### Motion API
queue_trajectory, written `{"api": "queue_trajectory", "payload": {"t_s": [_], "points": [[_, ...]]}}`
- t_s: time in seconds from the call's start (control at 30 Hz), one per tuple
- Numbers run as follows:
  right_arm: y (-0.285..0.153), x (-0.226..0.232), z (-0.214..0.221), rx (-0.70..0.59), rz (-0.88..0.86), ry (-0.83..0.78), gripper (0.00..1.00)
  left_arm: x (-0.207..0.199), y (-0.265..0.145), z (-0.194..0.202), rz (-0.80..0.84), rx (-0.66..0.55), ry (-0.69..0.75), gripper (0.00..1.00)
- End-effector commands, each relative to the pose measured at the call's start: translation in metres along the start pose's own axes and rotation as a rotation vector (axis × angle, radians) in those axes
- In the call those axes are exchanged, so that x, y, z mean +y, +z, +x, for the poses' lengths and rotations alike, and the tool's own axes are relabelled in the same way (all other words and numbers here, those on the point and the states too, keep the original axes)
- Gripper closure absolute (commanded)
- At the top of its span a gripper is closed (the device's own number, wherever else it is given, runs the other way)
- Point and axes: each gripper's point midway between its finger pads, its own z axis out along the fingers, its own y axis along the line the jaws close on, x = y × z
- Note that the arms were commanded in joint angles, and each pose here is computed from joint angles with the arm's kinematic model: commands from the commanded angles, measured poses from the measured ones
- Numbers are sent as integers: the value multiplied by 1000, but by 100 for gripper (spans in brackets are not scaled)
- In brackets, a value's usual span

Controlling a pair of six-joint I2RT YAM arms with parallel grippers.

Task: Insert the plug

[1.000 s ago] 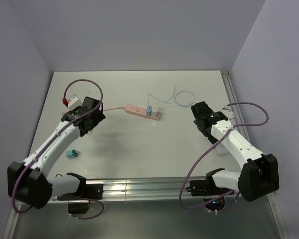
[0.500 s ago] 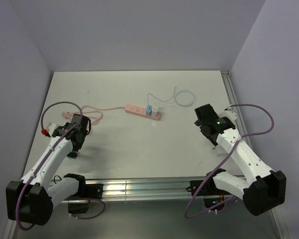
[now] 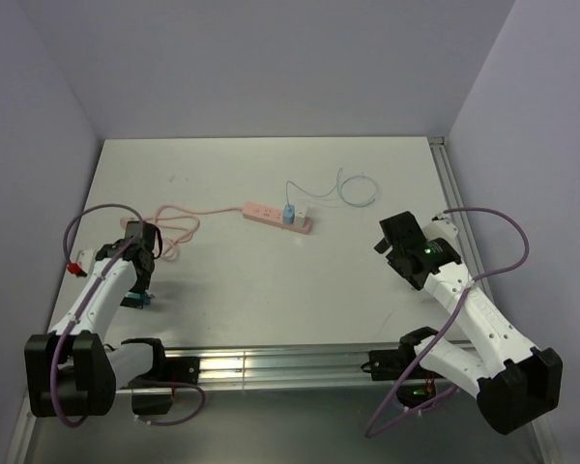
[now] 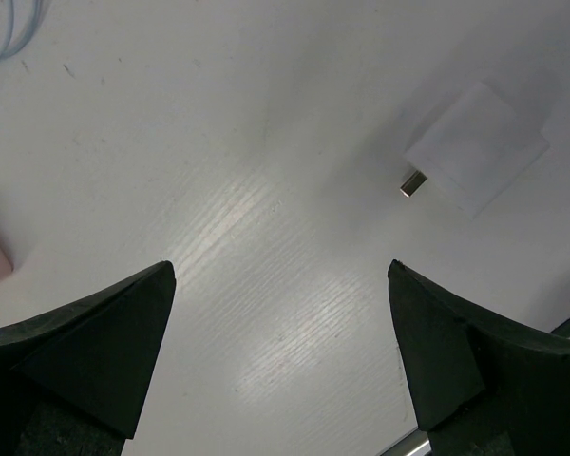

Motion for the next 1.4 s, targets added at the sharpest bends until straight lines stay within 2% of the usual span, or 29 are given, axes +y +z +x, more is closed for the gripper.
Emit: {"api": "queue_trajectory", "payload": {"t_s": [0.0, 0.37, 0.57, 0.63, 0.77, 0.8, 0.9, 1.03, 1.2, 1.27, 1.33, 1.37], "points": [[-9, 11, -9, -26, -52, 5, 0, -2, 7, 3, 10, 1, -44, 7], [-14, 21, -1, 3, -111, -17, 0, 5, 28, 22, -45, 24, -69, 14], [-22, 26, 0, 10, -147, -22, 0, 15, 37, 21, -82, -15, -92, 35], [-25, 29, 0, 12, -168, -26, 1, 15, 38, 20, -90, -25, -98, 38], [-38, 43, 3, 26, -272, -75, 1, 18, 39, 19, -100, -34, -89, 64], [-40, 46, 4, 28, -296, -90, 1, 18, 38, 18, -100, -32, -84, 75], [-51, 56, 4, 33, -369, -123, 1, 11, 32, 14, -80, -28, -72, 93], [-66, 66, 2, 28, -452, -152, 1, 8, 13, 3, -60, -18, -37, 99], [-95, 79, 0, 30, -609, -214, 1, -8, -29, -16, 96, 21, -43, 100], [-107, 89, -1, 20, -697, -260, 0, -26, -58, -22, 236, 36, -23, 100], [-121, 99, 7, 58, -786, -300, 0, -42, -81, -20, 376, 53, 110, 100], [-124, 103, 10, 71, -816, -329, 0, -60, -105, -20, 508, 57, 140, 100]]}}
